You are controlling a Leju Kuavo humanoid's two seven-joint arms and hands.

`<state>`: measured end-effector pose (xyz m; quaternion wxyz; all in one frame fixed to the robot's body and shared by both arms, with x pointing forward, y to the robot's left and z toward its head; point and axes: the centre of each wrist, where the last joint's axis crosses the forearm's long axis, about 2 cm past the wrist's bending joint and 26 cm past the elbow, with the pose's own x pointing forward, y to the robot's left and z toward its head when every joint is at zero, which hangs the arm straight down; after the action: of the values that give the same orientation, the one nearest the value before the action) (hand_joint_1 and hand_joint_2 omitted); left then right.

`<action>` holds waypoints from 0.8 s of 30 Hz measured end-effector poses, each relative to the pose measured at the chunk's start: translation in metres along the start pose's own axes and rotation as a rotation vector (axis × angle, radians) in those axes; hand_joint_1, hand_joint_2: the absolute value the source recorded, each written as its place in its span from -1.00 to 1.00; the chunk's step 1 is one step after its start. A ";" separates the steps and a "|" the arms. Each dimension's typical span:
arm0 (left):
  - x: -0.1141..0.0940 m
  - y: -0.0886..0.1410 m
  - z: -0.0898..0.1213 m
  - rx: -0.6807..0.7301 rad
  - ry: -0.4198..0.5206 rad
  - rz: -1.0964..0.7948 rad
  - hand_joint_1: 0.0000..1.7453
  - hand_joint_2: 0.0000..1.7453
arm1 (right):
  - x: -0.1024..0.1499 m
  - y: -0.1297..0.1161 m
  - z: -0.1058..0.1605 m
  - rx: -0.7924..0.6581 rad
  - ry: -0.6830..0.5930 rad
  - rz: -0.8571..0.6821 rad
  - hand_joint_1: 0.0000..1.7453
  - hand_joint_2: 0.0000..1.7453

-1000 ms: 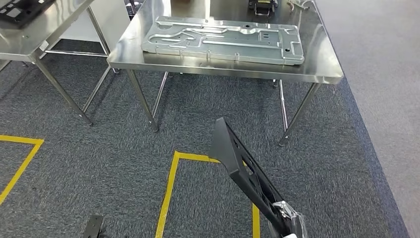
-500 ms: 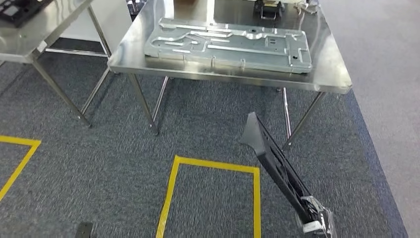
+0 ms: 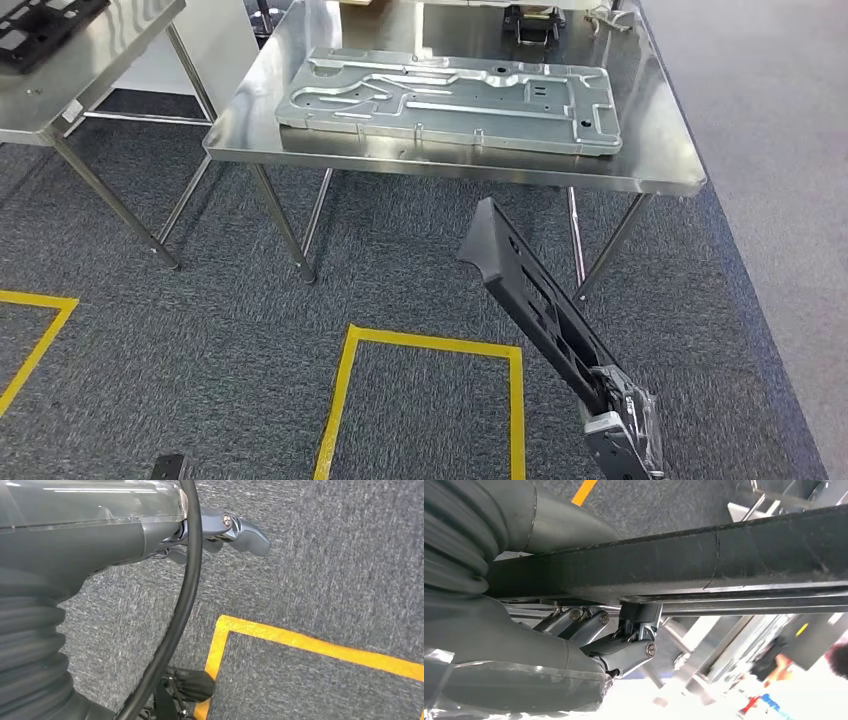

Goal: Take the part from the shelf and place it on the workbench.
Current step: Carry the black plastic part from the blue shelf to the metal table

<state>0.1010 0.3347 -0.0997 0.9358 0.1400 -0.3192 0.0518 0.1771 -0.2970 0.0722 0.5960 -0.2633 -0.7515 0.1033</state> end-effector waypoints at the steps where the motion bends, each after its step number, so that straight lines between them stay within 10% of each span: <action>1: 0.001 0.000 0.000 -0.005 0.001 0.000 -1.00 1.00 | 0.004 0.002 -0.007 0.008 -0.016 0.012 1.00 1.00; 24: 0.023 -0.009 -0.008 -0.070 0.034 -0.088 -1.00 1.00 | 0.080 0.048 -0.112 0.236 -0.331 0.260 1.00 1.00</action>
<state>0.1256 0.3287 -0.0941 0.9468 0.1202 -0.2987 0.0019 0.2847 -0.2328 0.1474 0.4728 -0.2659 -0.7816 0.3080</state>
